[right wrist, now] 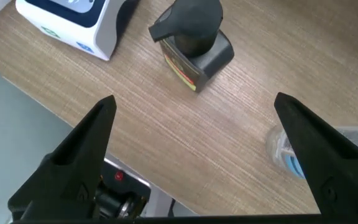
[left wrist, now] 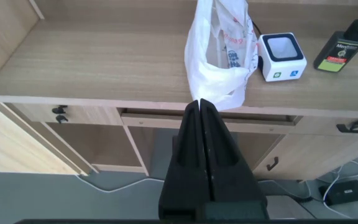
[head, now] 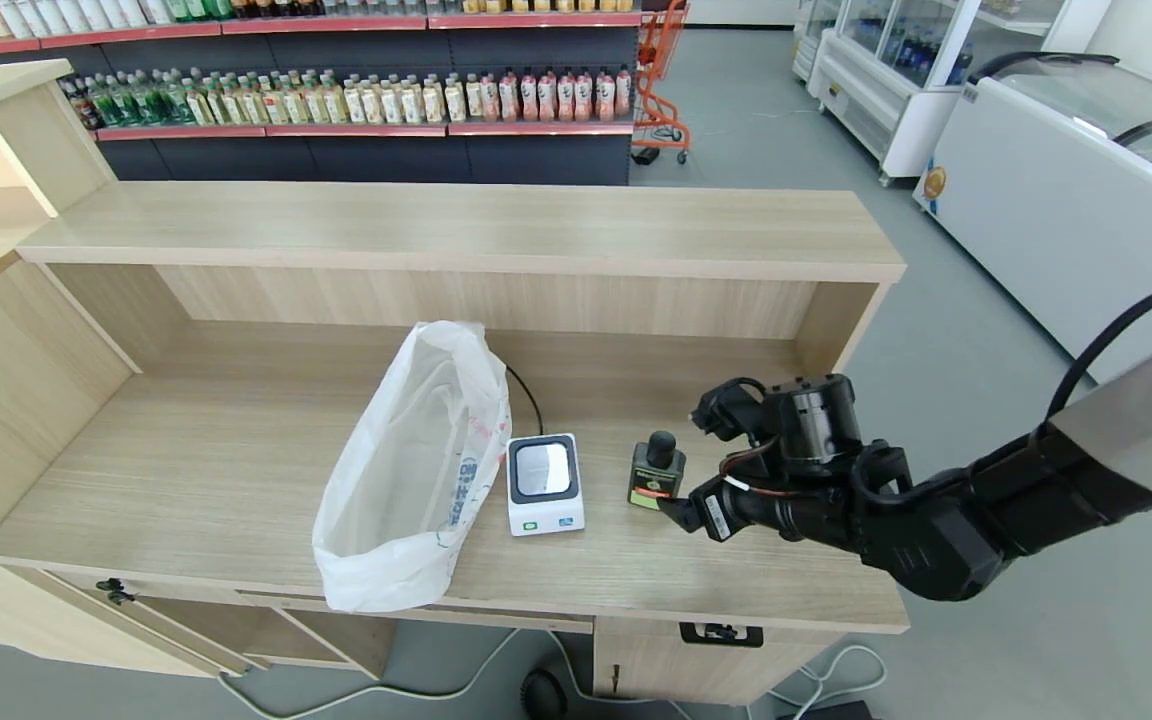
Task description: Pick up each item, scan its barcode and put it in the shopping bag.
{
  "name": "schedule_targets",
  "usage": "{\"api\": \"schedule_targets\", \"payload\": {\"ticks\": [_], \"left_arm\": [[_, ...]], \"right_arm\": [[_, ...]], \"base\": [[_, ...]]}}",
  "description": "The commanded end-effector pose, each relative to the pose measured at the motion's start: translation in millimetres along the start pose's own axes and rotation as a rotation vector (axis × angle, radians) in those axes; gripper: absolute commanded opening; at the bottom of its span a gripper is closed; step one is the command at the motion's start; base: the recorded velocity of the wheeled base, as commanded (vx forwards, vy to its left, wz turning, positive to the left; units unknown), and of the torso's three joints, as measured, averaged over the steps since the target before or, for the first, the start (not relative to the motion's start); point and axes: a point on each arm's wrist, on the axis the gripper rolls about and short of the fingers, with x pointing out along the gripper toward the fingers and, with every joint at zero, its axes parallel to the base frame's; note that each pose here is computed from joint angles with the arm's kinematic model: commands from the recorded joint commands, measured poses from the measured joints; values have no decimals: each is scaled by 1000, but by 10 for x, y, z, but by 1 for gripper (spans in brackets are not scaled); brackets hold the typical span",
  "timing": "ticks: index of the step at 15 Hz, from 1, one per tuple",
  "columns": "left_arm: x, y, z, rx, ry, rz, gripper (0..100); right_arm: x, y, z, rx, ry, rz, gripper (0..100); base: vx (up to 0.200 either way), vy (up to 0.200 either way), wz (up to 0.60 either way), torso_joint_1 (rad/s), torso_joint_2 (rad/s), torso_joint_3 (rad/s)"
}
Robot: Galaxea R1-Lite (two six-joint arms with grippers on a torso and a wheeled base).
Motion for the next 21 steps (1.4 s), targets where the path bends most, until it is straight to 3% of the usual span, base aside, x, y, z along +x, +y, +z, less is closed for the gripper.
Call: {"api": "schedule_targets", "payload": {"ticks": [1, 21], "left_arm": [[0, 0, -1, 0, 0, 1, 0], [0, 0, -1, 0, 0, 1, 0]], "right_arm": [[144, 7, 1, 0, -5, -3, 100], [961, 97, -99, -41, -50, 44, 100]], "base": [[0, 0, 0, 0, 0, 0], [0, 0, 0, 0, 0, 0]]}}
